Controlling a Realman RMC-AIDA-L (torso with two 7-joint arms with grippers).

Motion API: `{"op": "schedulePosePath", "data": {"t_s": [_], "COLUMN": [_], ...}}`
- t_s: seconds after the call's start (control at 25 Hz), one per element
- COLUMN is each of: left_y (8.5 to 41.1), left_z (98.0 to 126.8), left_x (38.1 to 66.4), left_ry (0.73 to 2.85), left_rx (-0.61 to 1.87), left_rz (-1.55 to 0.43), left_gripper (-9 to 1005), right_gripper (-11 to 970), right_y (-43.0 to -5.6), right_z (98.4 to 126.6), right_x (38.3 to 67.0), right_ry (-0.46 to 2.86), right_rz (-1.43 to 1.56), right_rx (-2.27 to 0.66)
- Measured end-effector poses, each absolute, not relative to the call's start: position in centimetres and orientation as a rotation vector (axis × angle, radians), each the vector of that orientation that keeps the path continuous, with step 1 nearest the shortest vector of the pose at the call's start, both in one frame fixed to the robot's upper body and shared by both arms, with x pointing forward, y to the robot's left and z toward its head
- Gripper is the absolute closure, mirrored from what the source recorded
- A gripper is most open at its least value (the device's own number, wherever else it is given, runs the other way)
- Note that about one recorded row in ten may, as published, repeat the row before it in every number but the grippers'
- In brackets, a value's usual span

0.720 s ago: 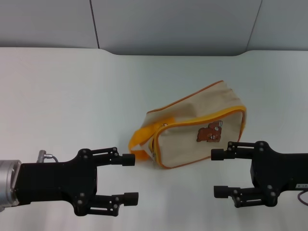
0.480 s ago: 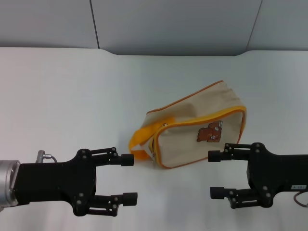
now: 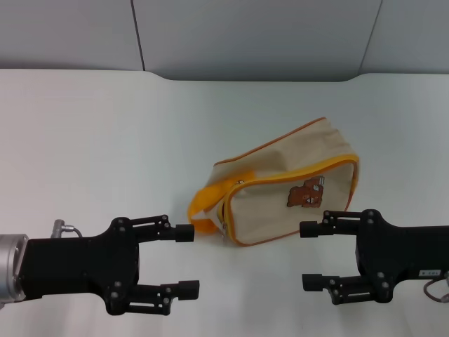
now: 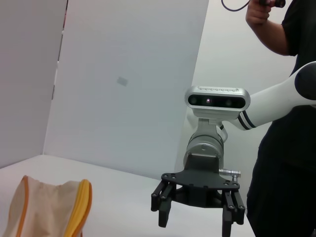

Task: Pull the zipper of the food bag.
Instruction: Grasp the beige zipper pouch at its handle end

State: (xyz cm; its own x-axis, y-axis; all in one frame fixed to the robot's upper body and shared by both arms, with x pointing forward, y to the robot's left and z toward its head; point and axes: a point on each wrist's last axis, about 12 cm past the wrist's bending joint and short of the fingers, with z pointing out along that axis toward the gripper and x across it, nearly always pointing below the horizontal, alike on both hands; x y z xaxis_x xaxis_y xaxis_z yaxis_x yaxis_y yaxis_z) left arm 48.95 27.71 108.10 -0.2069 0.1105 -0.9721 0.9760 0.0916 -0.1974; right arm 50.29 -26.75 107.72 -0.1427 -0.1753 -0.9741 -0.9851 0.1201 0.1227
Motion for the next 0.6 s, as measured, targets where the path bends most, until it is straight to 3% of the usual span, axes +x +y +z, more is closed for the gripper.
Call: {"op": "schedulePosePath", "data": {"t_s": [0.32,0.6], "left_y": [27.7,25.8], "left_z": [107.9,106.2], "left_x": [49.4,50.8], "left_ry": [1.504,1.555], "left_rx": [1.091,1.025], "left_rz": [-1.193,-1.050], "left_gripper": [194,197], "right_gripper": [217,224], "right_y": [-26.9,-27.6], "right_z": [107.7,107.8], "right_x": [50.3,50.1], "right_ry": [1.496,1.503], "right_rz": [1.129,1.124], "right_rx": [-1.194,-1.186]}}
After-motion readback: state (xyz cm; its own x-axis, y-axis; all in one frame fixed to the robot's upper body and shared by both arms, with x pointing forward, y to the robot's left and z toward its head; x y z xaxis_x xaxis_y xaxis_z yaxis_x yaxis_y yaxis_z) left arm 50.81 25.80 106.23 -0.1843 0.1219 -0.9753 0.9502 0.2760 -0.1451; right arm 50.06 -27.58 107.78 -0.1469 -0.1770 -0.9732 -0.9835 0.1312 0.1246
